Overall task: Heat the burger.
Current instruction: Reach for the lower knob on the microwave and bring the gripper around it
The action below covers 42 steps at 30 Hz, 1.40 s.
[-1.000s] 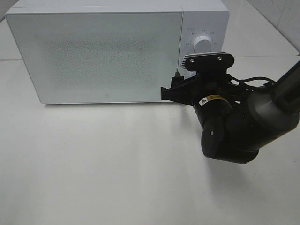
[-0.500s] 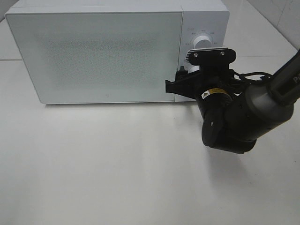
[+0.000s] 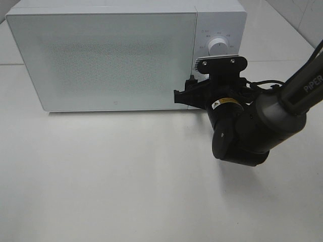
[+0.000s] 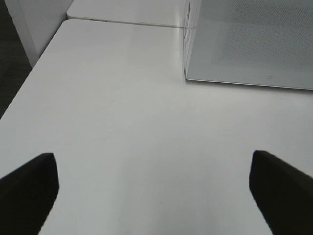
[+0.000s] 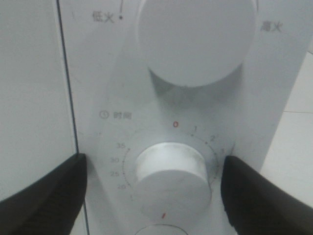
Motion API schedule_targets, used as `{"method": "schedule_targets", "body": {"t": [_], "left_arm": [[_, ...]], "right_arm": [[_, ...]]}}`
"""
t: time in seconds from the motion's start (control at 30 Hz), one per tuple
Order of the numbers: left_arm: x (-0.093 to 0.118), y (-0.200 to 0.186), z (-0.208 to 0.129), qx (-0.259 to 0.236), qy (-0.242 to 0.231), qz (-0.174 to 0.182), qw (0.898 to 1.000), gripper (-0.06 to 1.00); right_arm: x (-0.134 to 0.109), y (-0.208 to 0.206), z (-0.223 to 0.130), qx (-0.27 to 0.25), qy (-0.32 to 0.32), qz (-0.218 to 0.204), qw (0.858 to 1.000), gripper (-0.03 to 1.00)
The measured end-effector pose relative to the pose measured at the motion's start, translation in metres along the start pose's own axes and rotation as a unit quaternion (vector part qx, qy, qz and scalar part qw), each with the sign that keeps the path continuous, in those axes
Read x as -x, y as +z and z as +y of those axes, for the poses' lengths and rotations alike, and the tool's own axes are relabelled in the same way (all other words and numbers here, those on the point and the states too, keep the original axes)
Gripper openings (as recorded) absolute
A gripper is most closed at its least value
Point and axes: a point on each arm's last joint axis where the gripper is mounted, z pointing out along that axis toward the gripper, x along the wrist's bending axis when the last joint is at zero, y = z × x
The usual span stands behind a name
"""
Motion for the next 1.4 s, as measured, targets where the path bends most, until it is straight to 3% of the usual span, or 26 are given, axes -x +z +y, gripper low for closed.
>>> {"method": "schedule_targets", "body": {"t": [0.5, 0.63, 0.67, 0.73, 1.23, 1.4], "left_arm": [[0.0, 0.0, 0.0, 0.0, 0.0, 0.0, 1.0, 0.98], [0.0, 0.0, 0.0, 0.0, 0.0, 0.0, 1.0, 0.98], [0.0, 0.0, 0.0, 0.0, 0.0, 0.0, 1.0, 0.98], [0.0, 0.0, 0.0, 0.0, 0.0, 0.0, 1.0, 0.98], [0.0, 0.0, 0.0, 0.0, 0.0, 0.0, 1.0, 0.98], [0.0, 0.0, 0.0, 0.0, 0.0, 0.0, 1.0, 0.98]], "right_arm": [[-0.0005, -0.0003, 0.0009, -0.005, 0.002, -0.001, 1.0, 0.72], [-0.0005, -0.0003, 0.0009, -0.005, 0.002, -0.001, 1.0, 0.6], [0.0011, -0.0003, 0.0003, -0.007, 0.006, -0.009, 1.0, 0.48], [0.0018, -0.0003, 0.0003, -0.008, 0.007, -0.013, 1.0, 0.44], [0.0018, -0.0003, 0.0003, -0.008, 0.006, -0.013, 1.0, 0.44], [0.001, -0.0003, 0.0007, -0.004, 0.061, -0.007, 0.998, 0.44]]}}
